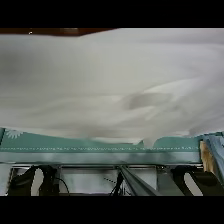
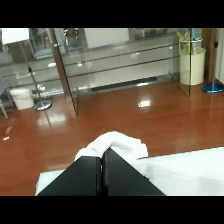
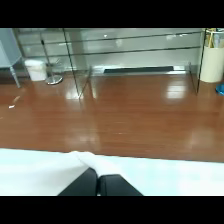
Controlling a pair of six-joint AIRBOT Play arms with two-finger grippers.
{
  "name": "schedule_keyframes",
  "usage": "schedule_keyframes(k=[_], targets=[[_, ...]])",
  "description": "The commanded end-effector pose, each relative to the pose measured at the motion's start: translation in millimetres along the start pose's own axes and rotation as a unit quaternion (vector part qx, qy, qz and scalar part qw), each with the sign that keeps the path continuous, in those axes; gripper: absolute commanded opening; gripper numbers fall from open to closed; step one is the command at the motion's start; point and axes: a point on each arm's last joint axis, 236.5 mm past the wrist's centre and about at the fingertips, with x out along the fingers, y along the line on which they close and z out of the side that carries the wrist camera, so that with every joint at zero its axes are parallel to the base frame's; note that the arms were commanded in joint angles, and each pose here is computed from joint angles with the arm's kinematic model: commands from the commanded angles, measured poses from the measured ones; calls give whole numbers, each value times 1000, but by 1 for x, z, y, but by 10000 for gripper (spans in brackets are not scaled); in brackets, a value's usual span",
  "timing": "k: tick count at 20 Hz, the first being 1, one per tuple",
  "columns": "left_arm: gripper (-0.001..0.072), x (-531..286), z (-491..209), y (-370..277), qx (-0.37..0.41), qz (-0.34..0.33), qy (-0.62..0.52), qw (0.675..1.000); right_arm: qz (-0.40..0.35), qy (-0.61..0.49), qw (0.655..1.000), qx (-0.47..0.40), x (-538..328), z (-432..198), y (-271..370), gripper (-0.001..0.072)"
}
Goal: Fold the shirts.
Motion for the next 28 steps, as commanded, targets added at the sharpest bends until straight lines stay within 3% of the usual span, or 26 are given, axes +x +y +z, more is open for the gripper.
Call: schedule_keyframes(k=[1, 5, 12, 17, 21, 24, 28], targets=[[22, -6, -6, 1, -17, 11, 10, 1000, 43, -32, 999, -7, -2, 15, 21, 13], [22, -21, 3, 1, -9, 26, -17, 999, 18, -40, 999, 17, -2, 19, 8, 13], [22, -26, -25, -7, -8, 23, 40, 999, -17, 101, 995, 16, -7, -48, -6, 12], [22, -29, -51, -24, -23, -1, 98, 995, -18, 49, 998, 18, -22, -26, -2, 12], [21, -22, -52, -34, -38, -6, 106, 994, -81, 15, 997, 6, -44, -9, -26, 11], [22, 2, -77, -34, -66, -36, 176, 982, -130, 185, 974, -10, -28, -73, -58, 11], [22, 48, -160, -19, -150, -73, 310, 936, -141, 301, 943, -23, 42, -110, -91, 11]])
